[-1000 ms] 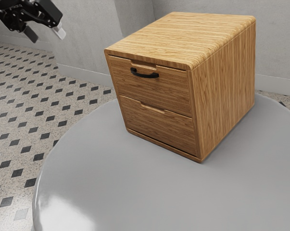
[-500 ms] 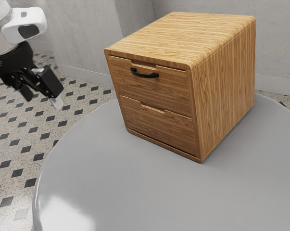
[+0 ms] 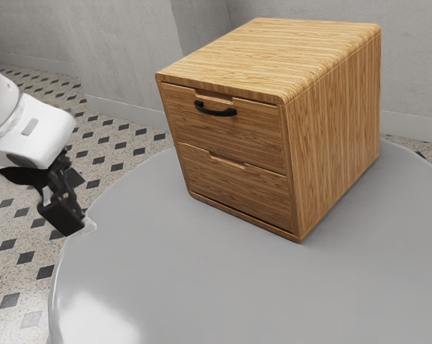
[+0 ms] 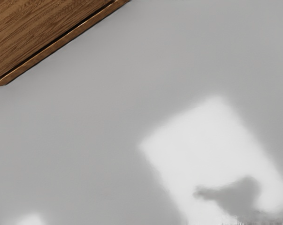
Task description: Pull the drawer handle with one arm to open the drawer
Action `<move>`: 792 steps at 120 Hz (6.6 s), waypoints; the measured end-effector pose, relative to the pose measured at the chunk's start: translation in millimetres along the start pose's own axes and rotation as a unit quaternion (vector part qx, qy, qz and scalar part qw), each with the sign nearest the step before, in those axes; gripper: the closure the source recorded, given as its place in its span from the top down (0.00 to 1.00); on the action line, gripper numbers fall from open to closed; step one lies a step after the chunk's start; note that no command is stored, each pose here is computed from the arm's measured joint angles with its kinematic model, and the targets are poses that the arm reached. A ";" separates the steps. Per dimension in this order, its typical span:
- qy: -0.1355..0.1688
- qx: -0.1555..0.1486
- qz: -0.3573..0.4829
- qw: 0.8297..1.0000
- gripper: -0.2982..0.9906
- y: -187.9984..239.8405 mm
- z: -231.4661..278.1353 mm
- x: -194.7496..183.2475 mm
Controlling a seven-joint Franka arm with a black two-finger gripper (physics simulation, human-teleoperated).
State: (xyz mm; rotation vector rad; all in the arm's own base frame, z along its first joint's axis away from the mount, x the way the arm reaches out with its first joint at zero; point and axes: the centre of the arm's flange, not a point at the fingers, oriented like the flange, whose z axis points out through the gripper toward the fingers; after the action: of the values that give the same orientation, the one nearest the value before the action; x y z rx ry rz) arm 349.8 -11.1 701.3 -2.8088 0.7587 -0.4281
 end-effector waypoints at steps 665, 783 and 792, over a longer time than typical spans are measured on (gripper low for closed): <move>0.069 0.095 0.445 0.888 0.77 -82.7 115.1 103.4; 0.071 0.106 0.433 0.892 0.76 -59.0 91.1 46.7; 0.070 0.105 0.432 0.893 0.76 -59.0 91.5 45.8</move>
State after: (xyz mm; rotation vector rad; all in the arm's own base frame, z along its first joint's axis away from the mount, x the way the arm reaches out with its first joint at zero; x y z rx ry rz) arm 444.6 25.8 641.3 -1.9680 1.7344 -0.4929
